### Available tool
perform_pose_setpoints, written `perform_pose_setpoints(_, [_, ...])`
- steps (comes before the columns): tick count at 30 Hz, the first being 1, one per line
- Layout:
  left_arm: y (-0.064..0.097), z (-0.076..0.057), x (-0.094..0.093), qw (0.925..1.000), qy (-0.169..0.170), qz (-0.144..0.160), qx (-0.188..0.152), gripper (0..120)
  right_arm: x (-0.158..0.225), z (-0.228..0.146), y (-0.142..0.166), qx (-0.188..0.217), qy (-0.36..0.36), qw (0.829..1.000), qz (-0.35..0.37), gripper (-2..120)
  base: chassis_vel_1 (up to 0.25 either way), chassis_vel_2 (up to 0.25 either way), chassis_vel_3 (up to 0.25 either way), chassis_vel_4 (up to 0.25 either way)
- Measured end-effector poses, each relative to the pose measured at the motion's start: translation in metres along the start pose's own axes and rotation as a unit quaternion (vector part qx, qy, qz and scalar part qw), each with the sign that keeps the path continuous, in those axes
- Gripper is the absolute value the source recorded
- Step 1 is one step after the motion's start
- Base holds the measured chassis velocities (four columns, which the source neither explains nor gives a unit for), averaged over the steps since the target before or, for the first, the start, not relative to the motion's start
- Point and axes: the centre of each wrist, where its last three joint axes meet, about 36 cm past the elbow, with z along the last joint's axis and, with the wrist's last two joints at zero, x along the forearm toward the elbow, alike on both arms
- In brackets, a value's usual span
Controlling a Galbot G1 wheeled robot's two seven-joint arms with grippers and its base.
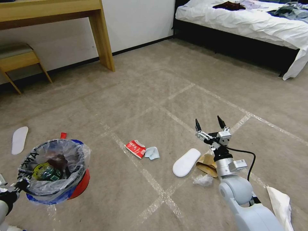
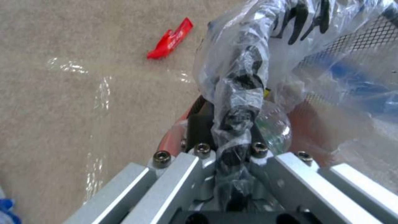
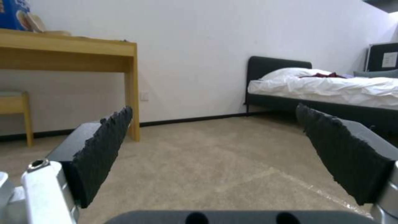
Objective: Pick up the trash bin and place the garbage on the floor into it.
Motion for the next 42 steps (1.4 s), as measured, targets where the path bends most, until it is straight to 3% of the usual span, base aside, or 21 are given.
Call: perform_pose_setpoints(42, [-0.0021, -0.0011, -0.0032, 1.0000, -0.004, 0.003, 0.003, 0, -0.0003, 0.0000, 0.0055, -0.006, -0.002, 1.000, 0.006, 100, -0.010, -0.005, -0.007, -0.010])
